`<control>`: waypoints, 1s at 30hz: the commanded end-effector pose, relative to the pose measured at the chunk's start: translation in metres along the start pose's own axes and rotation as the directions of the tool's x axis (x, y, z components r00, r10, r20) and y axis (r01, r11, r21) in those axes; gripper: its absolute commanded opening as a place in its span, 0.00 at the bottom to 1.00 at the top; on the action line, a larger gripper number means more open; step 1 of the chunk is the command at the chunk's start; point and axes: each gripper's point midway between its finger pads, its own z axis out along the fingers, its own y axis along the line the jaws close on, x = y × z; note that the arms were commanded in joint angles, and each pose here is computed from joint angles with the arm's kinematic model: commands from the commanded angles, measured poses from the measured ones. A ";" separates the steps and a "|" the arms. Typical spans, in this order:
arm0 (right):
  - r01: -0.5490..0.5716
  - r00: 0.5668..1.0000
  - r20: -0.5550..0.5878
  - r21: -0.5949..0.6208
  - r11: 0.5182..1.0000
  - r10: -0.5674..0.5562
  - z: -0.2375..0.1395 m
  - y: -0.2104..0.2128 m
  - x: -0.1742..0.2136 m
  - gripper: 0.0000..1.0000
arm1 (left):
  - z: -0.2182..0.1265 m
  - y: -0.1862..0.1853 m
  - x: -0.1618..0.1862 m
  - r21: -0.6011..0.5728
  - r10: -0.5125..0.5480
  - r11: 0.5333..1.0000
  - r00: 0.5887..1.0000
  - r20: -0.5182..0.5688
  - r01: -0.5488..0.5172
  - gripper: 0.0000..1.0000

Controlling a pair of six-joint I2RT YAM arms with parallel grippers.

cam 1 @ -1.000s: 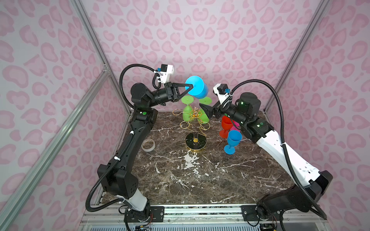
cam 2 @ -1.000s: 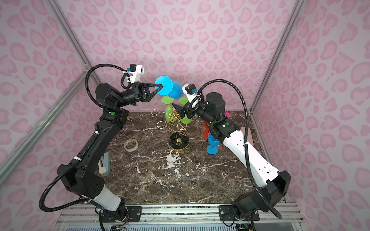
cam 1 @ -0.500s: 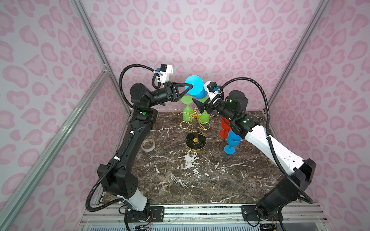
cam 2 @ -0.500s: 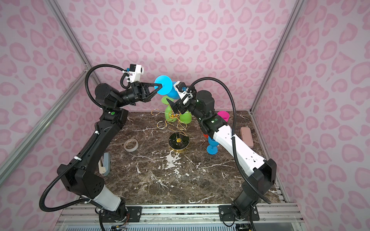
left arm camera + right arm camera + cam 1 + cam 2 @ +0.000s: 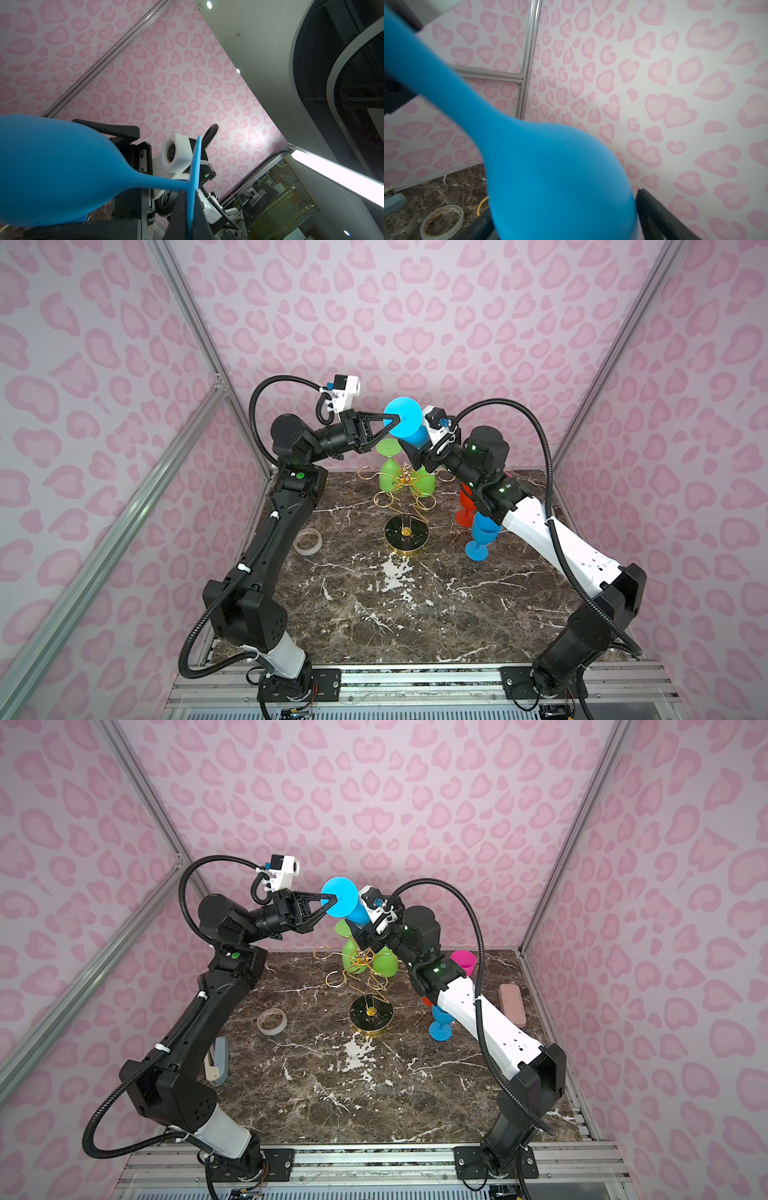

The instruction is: Take the wine glass off the wine glass rack

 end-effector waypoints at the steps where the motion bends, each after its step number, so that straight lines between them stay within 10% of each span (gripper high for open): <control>1: -0.002 0.999 0.033 0.025 1.000 0.001 0.001 -0.004 -0.006 0.86 | 0.001 -0.008 0.001 0.028 0.028 0.999 1.000 -0.006 -0.027 0.04; 7: -0.005 0.999 0.044 0.025 1.000 0.004 -0.007 -0.004 -0.011 0.80 | 0.001 -0.007 0.001 0.028 0.018 0.999 1.000 -0.008 -0.018 0.07; 14: 0.001 1.000 0.019 0.001 1.000 -0.001 -0.023 0.002 -0.011 0.77 | 0.002 -0.009 -0.006 0.025 0.060 0.998 0.998 0.011 -0.060 0.35; 22: -0.066 0.989 -0.136 -0.001 0.998 0.065 -0.052 -0.006 -0.012 0.76 | 0.000 0.000 -0.012 -0.059 0.258 0.965 0.965 0.038 -0.255 0.51; 30: -0.167 0.916 -0.370 -0.005 0.986 0.153 -0.073 -0.012 0.005 0.73 | -0.023 0.035 -0.015 -0.326 0.617 0.751 0.786 0.038 -0.574 0.59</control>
